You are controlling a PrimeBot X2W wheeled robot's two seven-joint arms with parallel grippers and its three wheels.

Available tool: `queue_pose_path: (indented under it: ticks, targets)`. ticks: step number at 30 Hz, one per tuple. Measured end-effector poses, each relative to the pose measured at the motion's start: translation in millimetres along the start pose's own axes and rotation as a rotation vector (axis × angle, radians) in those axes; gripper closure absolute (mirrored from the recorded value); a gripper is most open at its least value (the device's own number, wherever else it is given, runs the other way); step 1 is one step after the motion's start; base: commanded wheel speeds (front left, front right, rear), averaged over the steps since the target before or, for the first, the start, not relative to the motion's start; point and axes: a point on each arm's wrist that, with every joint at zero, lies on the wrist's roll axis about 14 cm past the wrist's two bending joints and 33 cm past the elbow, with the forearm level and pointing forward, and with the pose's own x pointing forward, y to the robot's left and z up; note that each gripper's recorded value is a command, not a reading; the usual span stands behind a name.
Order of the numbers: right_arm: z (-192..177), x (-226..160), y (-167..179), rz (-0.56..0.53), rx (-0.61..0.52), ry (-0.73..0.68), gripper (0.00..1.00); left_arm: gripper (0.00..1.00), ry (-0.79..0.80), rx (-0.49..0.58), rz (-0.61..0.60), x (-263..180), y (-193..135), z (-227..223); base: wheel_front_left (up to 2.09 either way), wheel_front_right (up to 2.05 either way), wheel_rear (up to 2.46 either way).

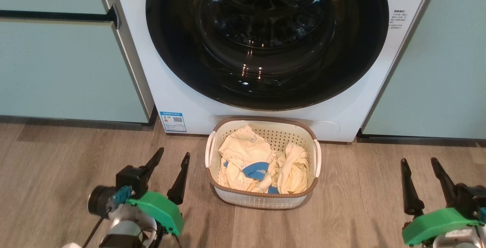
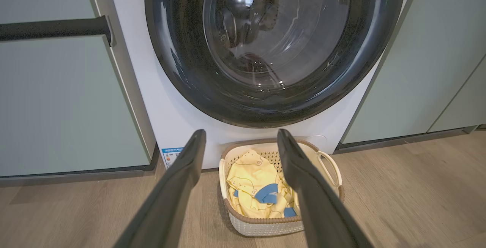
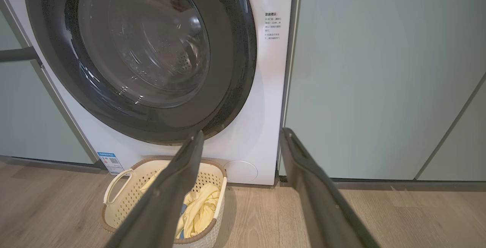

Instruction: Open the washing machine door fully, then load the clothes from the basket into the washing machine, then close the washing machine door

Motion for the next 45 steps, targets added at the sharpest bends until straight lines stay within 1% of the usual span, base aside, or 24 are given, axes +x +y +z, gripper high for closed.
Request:
queue_pose_path:
  ticks: [9, 32, 38, 45]
  targets:
    - [0, 0, -2, -0.009, 0.003, 0.000, 0.00, 0.00, -0.002, 0.008, -0.014, 2, -3, 0, 0.66, 0.66, -1.31]
    - [-4, 0, -8, -0.030, 0.011, 0.009, 0.00, 0.00, 0.009, 0.016, -0.038, 8, -8, -5, 1.18, 1.18, -2.35]
    - [-4, 1, -10, -0.037, 0.009, 0.011, 0.00, 0.00, -0.003, 0.010, -0.048, 13, -11, -2, 0.61, 0.61, -1.22]
    - [-1, 4, -11, -0.039, 0.008, 0.002, 0.00, 0.00, 0.000, 0.003, -0.052, 14, -13, -3, 0.13, 0.13, -0.25]
